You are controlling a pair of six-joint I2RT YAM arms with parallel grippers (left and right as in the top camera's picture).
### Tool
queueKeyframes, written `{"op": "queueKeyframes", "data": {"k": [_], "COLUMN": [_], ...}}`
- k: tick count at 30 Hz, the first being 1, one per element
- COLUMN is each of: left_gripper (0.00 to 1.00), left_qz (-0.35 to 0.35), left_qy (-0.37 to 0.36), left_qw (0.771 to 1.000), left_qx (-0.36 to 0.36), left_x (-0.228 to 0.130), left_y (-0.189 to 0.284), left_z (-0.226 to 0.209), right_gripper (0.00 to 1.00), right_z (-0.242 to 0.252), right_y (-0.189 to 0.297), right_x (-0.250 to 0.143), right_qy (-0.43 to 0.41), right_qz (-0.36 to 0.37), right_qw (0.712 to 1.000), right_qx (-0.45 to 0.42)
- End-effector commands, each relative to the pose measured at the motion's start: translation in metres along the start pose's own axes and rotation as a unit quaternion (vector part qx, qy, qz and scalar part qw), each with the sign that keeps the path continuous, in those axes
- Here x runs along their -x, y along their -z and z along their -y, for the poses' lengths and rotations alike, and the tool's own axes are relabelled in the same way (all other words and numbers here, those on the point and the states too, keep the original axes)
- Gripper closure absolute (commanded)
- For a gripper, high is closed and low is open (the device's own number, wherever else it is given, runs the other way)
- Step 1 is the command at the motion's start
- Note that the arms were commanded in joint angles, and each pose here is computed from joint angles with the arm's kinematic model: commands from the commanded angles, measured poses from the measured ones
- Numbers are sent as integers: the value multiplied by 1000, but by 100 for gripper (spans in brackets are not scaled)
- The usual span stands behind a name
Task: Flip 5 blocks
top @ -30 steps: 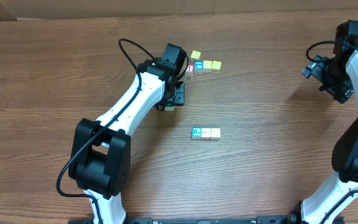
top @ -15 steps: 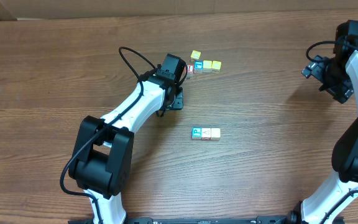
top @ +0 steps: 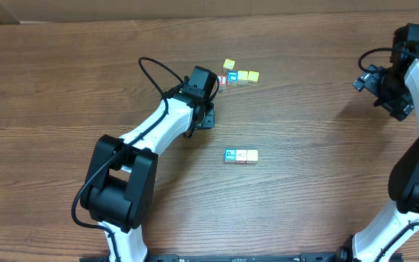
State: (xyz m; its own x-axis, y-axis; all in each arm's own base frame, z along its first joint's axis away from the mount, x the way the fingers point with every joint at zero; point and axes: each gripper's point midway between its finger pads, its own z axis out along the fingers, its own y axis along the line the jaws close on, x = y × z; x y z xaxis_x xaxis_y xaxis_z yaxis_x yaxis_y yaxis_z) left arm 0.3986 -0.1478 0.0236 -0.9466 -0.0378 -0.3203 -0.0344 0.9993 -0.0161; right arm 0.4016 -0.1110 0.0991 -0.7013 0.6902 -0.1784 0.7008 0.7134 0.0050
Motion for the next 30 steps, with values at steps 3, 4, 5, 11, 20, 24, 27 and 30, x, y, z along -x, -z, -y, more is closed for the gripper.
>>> {"op": "queueKeyframes", "data": {"k": [3,4,5,11,20,24,27,30], "left_gripper": [62,62,62,68,71,73,74,79], "left_qz": [-11,-11,-11,-6,-6,-6,-4,-5], "left_qy": [3,3,3,4,3,-4,-3,-3], "left_qw": [1000,1000,1000,1000,1000,1000,1000,1000], "left_qx": [14,15,15,11,11,11,10,10], "left_x": [-11,-11,-11,-9,-9,-9,-6,-3], "left_y": [-8,-8,-8,-8,-8,-8,-6,-2], "left_z": [-5,-5,-5,-4,-4,-4,-3,-2], "right_gripper": [0,0,0,0,0,0,0,0], "right_z": [-1,-1,-1,-1,-1,-1,-1,-1], "right_y": [14,14,14,14,14,14,14,14], "right_x": [7,7,7,7,7,7,7,7], "right_qy": [-1,-1,-1,-1,-1,-1,-1,-1], "right_qz": [20,20,20,20,20,20,20,20], "right_qw": [1000,1000,1000,1000,1000,1000,1000,1000], "right_qx": [10,10,10,10,10,10,10,10]}}
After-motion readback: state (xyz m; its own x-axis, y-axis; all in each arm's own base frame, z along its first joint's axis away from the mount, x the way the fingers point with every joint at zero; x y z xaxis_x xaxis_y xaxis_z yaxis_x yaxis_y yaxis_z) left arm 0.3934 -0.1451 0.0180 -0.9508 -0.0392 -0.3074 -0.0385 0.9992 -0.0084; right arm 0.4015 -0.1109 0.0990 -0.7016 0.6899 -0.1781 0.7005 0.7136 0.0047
